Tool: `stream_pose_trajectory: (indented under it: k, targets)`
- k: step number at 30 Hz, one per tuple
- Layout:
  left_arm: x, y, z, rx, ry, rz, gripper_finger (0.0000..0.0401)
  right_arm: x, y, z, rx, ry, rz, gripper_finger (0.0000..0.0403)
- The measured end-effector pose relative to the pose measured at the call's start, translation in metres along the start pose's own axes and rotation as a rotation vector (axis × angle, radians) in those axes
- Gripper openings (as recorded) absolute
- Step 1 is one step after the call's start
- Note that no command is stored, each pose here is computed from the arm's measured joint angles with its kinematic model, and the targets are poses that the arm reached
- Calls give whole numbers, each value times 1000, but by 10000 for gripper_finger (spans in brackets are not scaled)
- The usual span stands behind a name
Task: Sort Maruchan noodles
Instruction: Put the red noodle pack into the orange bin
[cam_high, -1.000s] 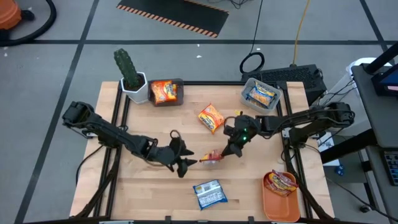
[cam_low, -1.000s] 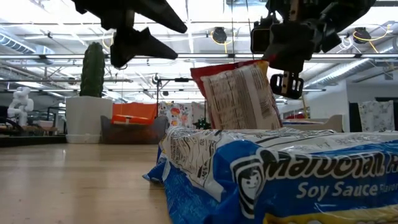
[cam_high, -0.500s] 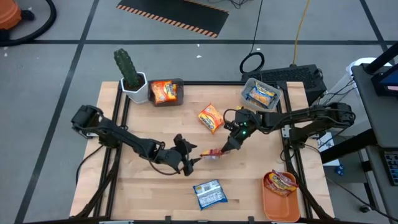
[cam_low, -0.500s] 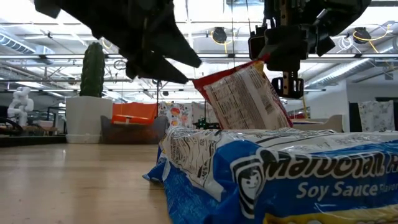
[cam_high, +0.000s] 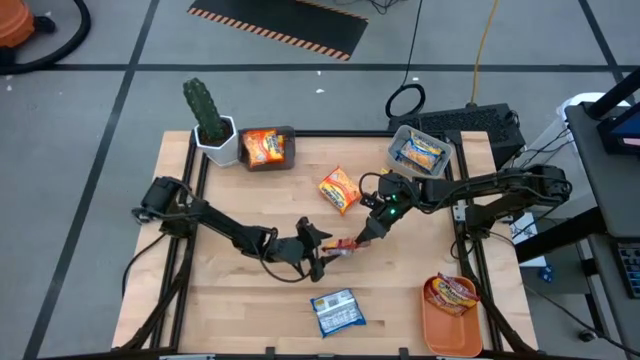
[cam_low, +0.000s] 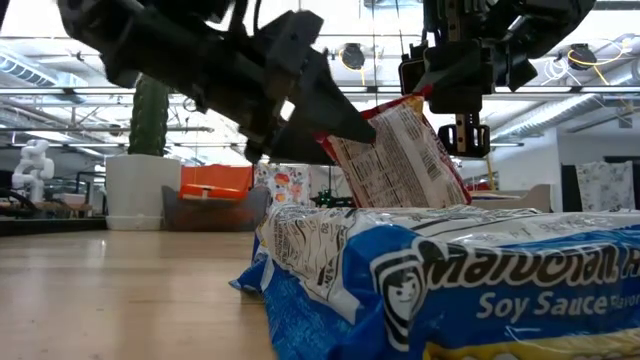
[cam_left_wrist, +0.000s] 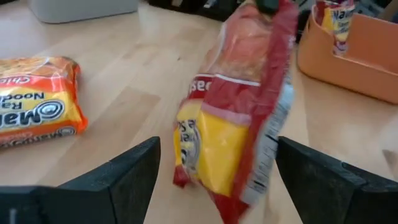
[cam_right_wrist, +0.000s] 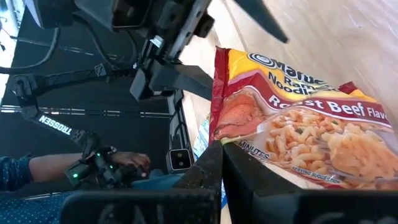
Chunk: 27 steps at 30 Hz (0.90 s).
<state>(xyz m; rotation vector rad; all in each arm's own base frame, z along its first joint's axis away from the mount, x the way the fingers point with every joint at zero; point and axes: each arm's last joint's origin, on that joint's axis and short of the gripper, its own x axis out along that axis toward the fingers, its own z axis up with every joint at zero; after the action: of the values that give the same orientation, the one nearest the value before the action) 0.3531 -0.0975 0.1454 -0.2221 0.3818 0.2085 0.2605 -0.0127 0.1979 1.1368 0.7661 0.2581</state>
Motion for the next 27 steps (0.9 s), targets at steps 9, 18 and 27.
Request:
stream_pose_trajectory:
  k: [9,18,27]
  targets:
    - [12,12,-1,16,27,-21,310,0,0,0,4,0,0,0]
    - [17,21,4,103,21,-52,204,0,1,0,36,-3,4,0]
    - [17,21,6,90,22,-98,110,0,2,1,31,-15,14,0]
